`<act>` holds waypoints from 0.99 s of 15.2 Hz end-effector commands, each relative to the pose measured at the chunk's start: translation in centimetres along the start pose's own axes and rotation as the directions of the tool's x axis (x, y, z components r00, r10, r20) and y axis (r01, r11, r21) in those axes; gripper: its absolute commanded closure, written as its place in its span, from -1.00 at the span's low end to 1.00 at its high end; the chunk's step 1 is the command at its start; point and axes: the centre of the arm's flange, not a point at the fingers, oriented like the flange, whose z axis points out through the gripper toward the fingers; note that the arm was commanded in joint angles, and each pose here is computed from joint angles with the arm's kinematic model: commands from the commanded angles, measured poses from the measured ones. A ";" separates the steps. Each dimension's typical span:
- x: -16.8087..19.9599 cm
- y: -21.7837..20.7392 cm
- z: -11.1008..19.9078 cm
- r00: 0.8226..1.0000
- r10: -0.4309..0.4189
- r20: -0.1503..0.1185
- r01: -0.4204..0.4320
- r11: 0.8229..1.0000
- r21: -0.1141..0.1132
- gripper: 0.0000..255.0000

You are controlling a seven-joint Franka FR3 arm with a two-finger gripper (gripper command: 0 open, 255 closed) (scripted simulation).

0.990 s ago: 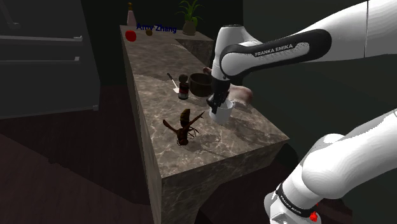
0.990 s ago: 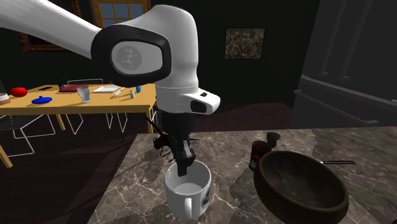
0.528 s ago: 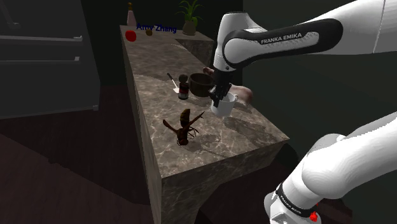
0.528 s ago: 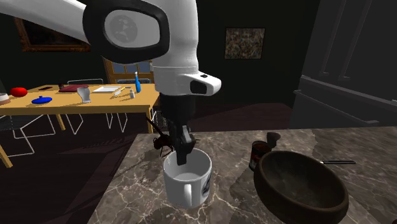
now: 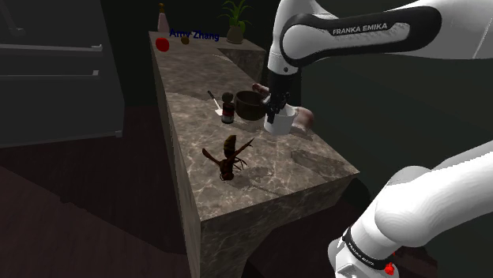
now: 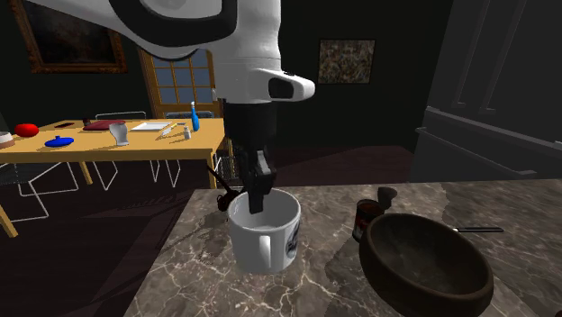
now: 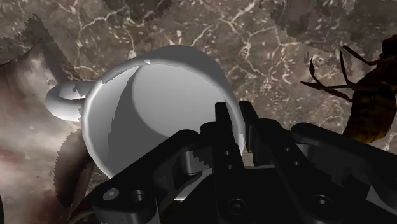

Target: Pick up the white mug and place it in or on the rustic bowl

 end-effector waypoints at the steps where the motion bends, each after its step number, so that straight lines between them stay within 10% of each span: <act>1: -0.1 0.1 -1.2 1.000 0.000 0.000 0.000 1.000 0.000 1.00; 15: -0.2 0.5 -8.2 1.000 0.000 0.000 0.000 1.000 0.000 1.00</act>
